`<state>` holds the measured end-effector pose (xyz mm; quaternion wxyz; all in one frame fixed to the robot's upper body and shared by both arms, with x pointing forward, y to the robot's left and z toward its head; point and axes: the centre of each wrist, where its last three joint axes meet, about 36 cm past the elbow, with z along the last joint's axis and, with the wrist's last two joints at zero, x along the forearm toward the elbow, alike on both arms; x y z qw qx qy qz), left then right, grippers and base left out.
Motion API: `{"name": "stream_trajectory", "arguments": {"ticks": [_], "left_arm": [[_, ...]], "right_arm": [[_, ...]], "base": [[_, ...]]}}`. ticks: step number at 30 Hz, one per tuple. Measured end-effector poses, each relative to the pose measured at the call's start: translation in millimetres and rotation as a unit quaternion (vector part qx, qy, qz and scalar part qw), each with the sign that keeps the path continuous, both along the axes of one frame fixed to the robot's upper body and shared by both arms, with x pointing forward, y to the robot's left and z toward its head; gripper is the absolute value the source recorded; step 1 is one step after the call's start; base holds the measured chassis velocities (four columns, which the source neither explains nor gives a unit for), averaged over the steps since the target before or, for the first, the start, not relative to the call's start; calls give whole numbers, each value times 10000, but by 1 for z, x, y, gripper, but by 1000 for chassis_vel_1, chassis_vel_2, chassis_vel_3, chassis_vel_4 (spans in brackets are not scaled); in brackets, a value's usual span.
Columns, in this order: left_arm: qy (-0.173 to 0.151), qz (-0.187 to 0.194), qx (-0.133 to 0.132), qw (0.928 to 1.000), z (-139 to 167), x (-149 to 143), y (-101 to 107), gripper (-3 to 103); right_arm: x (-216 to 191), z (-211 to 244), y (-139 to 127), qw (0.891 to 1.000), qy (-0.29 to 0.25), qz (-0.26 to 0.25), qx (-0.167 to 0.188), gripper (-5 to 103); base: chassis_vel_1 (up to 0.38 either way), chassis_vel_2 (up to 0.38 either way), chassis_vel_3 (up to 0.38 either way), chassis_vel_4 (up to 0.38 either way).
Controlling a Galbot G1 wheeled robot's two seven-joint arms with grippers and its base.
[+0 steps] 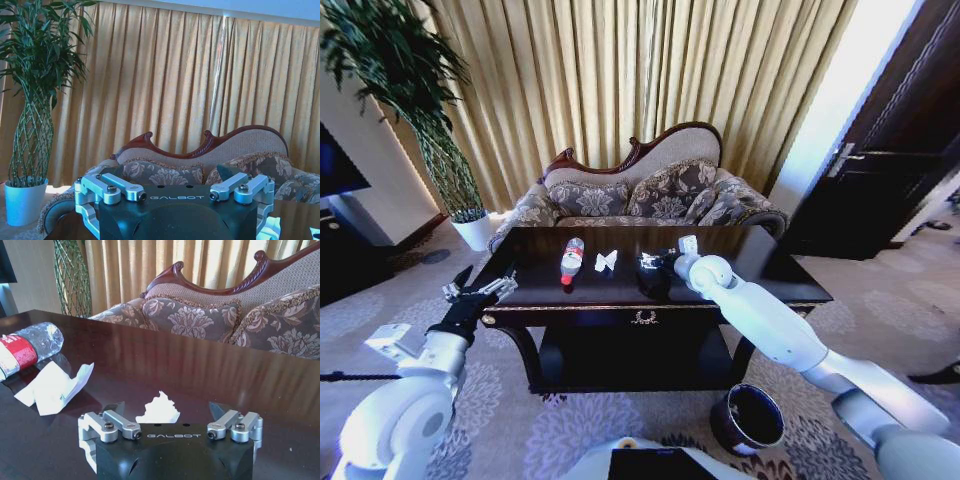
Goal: Move to the front of the table and place the trash on the table into the trash bin.
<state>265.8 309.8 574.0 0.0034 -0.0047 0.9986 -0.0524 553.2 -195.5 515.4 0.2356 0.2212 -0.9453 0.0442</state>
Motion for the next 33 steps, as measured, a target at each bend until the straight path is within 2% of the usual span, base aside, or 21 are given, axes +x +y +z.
{"name": "stream_trajectory", "arguments": {"ticks": [1,3,10,12,13,15,16,18,19,22,25,26,27,29,31,32,33], "left_arm": [[-16,1,-5,10000,0,0,0,100],[-51,1,-18,10000,0,1,0,100],[-112,18,-43,9999,-2,2,1,100],[-115,21,-46,9999,-2,2,1,100],[-115,21,-46,9999,-2,2,1,100],[-124,23,-42,9999,-2,3,1,100],[-124,23,-42,9999,-2,3,1,100],[-145,18,-20,9999,-1,3,1,100],[-145,18,-20,9999,-1,3,1,100],[-179,31,9,9998,1,4,3,100],[-192,40,19,9998,2,4,4,100],[-191,41,17,9998,2,4,4,100],[-191,41,17,9998,2,4,4,100],[-184,28,16,9998,1,3,3,100],[-186,19,21,9998,2,3,3,100],[-193,7,35,9998,2,3,3,100],[-193,7,35,9998,2,3,3,100]], "right_arm": [[0,-2,0,10000,23,-1,-7,97],[-1,-3,0,10000,41,-3,-13,100],[-2,-6,-1,10000,71,-17,-42,88],[-1,-7,-2,10000,73,-21,-51,77],[-1,-7,-2,10000,73,-21,-51,77],[0,-5,-2,10000,56,-19,-56,66],[0,-5,-2,10000,56,-19,-56,66],[-1,-6,-1,10000,48,-17,-50,55],[-1,-6,-1,10000,48,-17,-50,55],[-1,-6,-3,10000,29,-28,-71,39],[-2,-5,-5,9999,3,-32,-97,33],[-2,-4,-6,9999,-17,-36,-97,23],[-2,-4,-6,9999,-17,-36,-97,23],[-4,-2,-9,9999,-67,-53,-73,12],[-5,-2,-10,9999,-73,-57,-71,12],[-6,-2,-12,9999,-80,-60,-77,3],[-6,-2,-12,9999,-80,-60,-77,3]], "base": [[0,0,0,0],[0,0,0,0],[0,0,0,0],[0,0,0,0],[0,0,0,0],[0,0,0,0],[0,0,0,0],[0,0,0,0],[0,0,0,0],[0,0,0,0],[0,0,0,0],[0,0,0,0],[0,0,0,0],[0,0,0,0],[0,0,0,0],[0,0,0,0],[0,0,0,0]]}}
